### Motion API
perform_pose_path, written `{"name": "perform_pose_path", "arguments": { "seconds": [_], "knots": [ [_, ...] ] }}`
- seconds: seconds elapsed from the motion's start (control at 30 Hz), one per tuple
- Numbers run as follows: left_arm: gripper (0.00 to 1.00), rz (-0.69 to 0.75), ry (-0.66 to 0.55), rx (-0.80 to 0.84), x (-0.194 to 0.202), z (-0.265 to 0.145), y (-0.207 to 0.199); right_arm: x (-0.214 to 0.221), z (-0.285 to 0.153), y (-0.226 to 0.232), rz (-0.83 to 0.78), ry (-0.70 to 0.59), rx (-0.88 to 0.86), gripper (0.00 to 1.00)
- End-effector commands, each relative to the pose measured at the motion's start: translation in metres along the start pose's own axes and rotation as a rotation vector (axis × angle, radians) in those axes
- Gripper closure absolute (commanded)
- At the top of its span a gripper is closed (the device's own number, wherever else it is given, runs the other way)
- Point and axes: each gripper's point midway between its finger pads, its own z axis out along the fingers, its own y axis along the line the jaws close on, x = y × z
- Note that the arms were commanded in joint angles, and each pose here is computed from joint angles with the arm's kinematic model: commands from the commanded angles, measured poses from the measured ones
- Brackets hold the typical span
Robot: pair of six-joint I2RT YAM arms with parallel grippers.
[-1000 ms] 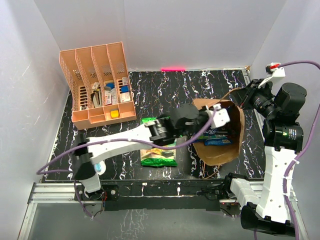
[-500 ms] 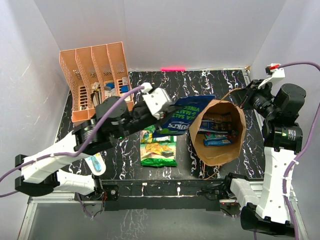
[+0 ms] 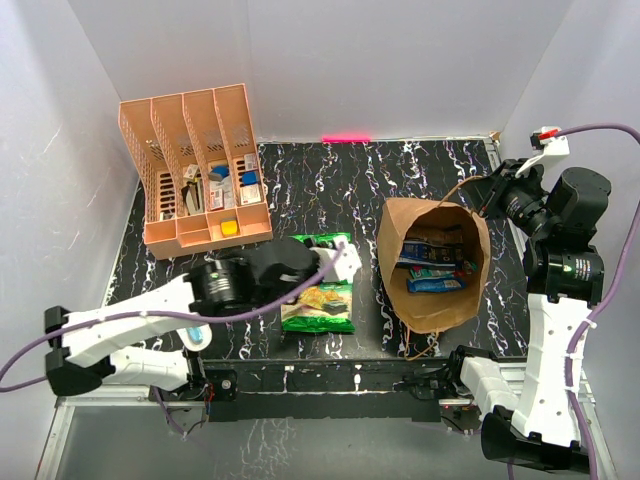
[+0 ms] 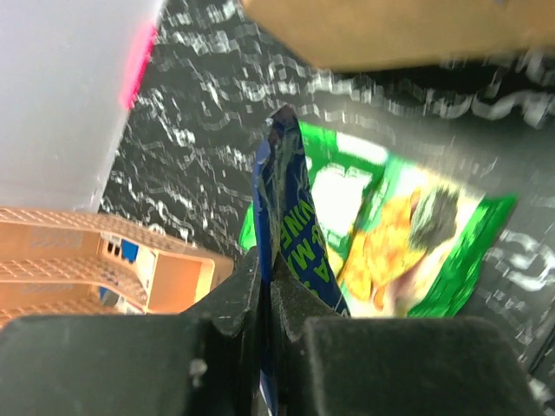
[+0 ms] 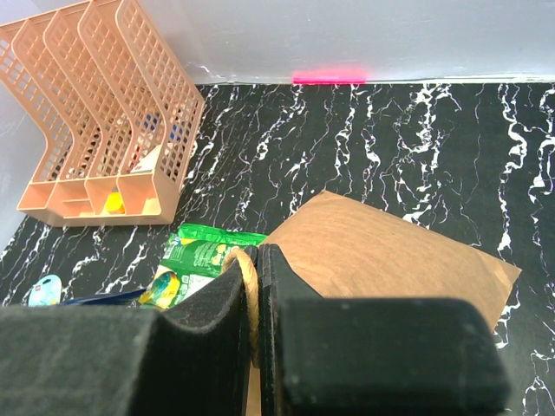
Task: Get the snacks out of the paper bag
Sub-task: Place the snack at the center of the board.
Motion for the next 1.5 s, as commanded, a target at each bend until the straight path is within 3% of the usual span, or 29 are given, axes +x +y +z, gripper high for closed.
{"name": "perform_pose_path", "arguments": {
  "seconds": [0.0, 0.3, 0.57, 0.77, 1.47],
  "knots": [
    [1.00, 0.211, 0.122, -0.043, 0.034, 0.020, -0.001, -0.023, -0.003, 0.008, -0.060, -0.081, -0.020, 0.92],
    [1.00, 0.494, 0.277, -0.038, 0.084, 0.067, -0.009, -0.024, -0.004, 0.009, -0.061, -0.082, -0.021, 0.92],
    [1.00, 0.645, 0.301, -0.053, 0.093, 0.099, 0.005, -0.022, -0.004, 0.008, -0.059, -0.079, -0.018, 0.92],
    [1.00, 0.753, 0.253, 0.027, 0.101, 0.116, -0.013, -0.020, -0.004, 0.007, -0.060, -0.076, -0.013, 0.92],
    [1.00, 0.848, 0.135, 0.158, 0.115, 0.118, -0.075, -0.017, -0.002, 0.005, -0.055, -0.071, -0.009, 0.92]
  ]
}}
